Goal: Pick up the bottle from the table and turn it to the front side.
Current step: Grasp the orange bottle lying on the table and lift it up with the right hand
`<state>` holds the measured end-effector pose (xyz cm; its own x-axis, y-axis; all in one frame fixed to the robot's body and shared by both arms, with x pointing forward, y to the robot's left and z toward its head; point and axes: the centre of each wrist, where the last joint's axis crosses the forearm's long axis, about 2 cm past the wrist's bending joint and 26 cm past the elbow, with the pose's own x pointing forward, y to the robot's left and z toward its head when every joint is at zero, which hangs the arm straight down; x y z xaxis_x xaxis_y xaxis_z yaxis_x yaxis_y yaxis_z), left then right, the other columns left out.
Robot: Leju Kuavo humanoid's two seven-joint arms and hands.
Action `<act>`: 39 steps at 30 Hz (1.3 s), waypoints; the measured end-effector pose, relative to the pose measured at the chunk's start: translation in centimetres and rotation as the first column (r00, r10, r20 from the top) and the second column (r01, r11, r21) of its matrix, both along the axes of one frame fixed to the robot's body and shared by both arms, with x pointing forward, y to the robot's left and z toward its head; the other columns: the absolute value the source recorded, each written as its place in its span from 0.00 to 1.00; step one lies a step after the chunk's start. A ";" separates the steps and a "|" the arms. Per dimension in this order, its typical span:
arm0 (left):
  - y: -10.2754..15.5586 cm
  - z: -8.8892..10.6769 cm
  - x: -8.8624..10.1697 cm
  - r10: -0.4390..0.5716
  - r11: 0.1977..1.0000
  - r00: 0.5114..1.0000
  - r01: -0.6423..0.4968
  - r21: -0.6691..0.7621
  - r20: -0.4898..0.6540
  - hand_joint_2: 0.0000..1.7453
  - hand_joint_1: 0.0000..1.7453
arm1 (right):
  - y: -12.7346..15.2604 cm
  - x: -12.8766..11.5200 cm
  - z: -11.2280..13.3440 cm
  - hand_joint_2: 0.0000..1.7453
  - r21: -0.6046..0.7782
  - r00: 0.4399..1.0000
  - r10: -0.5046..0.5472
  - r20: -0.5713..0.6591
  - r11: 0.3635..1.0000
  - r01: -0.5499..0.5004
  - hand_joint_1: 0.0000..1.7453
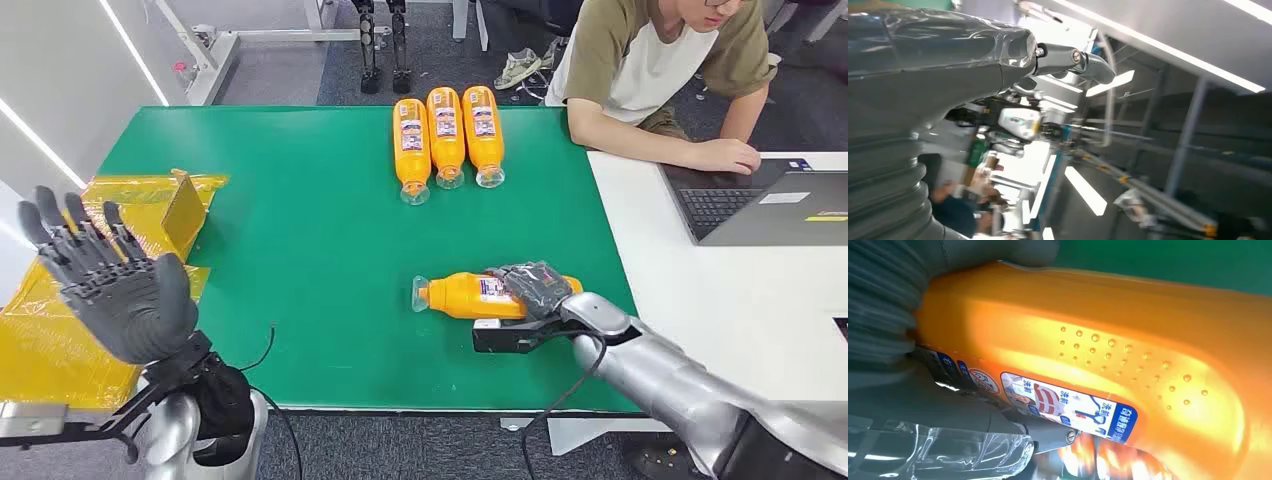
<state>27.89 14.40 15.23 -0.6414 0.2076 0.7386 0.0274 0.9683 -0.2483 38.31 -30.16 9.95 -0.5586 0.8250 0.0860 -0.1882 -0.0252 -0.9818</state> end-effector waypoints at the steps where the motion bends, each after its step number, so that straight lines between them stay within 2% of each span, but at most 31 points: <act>1: -0.2 -0.4 0.0 -0.014 1.000 1.000 0.014 0.008 -0.014 1.00 0.00 | 0.6 -0.3 -0.2 1.00 0.037 0.999 0.008 0.035 0.999 -0.009 1.00; 4: -1.1 -2.2 0.4 -0.045 0.997 0.996 0.051 0.065 -0.080 1.00 0.00 | 3.3 -1.8 -1.0 1.00 0.187 0.984 0.026 0.174 0.981 -0.059 1.00; 8: -2.6 -4.6 0.6 -0.088 0.983 0.978 0.116 0.145 -0.187 1.00 0.00 | 7.3 -4.0 -1.1 1.00 0.381 0.952 0.033 0.306 0.912 -0.154 1.00; 16: -4.7 -6.4 0.3 -0.203 0.938 0.925 0.278 0.207 -0.323 1.00 0.00 | 12.5 -4.7 1.3 1.00 0.610 0.934 -0.057 0.352 0.771 -0.183 1.00; 20: -5.4 -6.8 0.0 -0.264 0.913 0.903 0.347 0.215 -0.340 1.00 0.00 | 14.5 -5.3 1.6 1.00 0.651 0.939 -0.070 0.338 0.737 -0.179 1.00; 27: -6.4 -6.7 -0.2 -0.343 0.877 0.879 0.426 0.223 -0.331 1.00 0.00 | 15.7 -6.1 1.3 1.00 0.664 0.955 -0.064 0.291 0.732 -0.153 1.00; 39: -7.0 -6.6 -0.4 -0.388 0.852 0.862 0.470 0.229 -0.327 1.00 0.00 | 17.6 -5.2 1.3 1.00 0.595 0.987 0.084 0.134 0.790 -0.148 1.00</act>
<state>27.52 7.43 8.58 -0.3148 0.1665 0.9344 0.4318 0.9019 -0.0152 33.15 -12.61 11.26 -0.6785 0.5522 0.4844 -0.1274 0.5610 -0.8180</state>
